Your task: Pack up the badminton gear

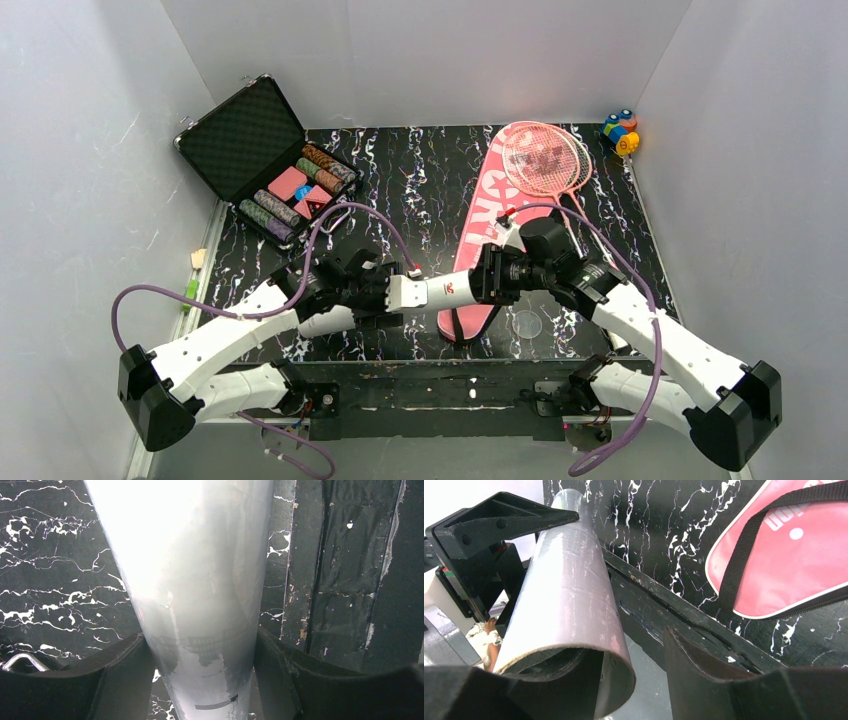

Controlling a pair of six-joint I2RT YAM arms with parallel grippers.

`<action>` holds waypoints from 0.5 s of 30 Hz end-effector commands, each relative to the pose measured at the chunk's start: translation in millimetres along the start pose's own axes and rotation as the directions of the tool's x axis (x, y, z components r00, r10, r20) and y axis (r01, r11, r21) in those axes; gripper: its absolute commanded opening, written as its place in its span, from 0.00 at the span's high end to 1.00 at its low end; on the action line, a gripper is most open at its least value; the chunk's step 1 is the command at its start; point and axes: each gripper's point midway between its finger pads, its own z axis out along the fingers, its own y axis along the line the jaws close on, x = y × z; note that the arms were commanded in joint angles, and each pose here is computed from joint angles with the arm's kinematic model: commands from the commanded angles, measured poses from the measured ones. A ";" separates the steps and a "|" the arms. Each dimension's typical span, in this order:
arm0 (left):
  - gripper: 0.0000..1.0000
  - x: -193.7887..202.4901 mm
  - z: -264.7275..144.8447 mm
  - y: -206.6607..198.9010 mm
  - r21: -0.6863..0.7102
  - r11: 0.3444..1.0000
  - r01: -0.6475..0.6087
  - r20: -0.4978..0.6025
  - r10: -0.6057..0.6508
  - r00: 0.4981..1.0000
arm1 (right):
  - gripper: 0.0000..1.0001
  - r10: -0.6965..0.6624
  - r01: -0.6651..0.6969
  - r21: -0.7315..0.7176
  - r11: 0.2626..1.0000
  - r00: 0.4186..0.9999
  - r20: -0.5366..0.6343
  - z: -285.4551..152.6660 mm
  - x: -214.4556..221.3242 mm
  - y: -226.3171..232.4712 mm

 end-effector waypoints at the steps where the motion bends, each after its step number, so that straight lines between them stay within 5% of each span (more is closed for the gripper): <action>1: 0.53 -30.5 -11.6 11.6 -0.041 0.999 -0.022 0.101 0.026 0.995 | 0.43 -0.051 0.053 -0.043 0.998 0.997 0.057 2.9 -16.9 22.8; 7: 0.53 -28.3 -11.1 10.4 -0.041 0.999 -0.022 0.098 0.026 0.995 | 0.29 -0.067 0.076 -0.067 0.995 0.989 0.129 -12.4 -30.4 41.3; 15: 0.53 -22.9 -10.0 8.2 -0.043 0.999 -0.027 0.090 0.031 0.995 | 0.23 -0.118 0.112 0.035 0.993 0.952 0.283 -73.8 -42.1 43.0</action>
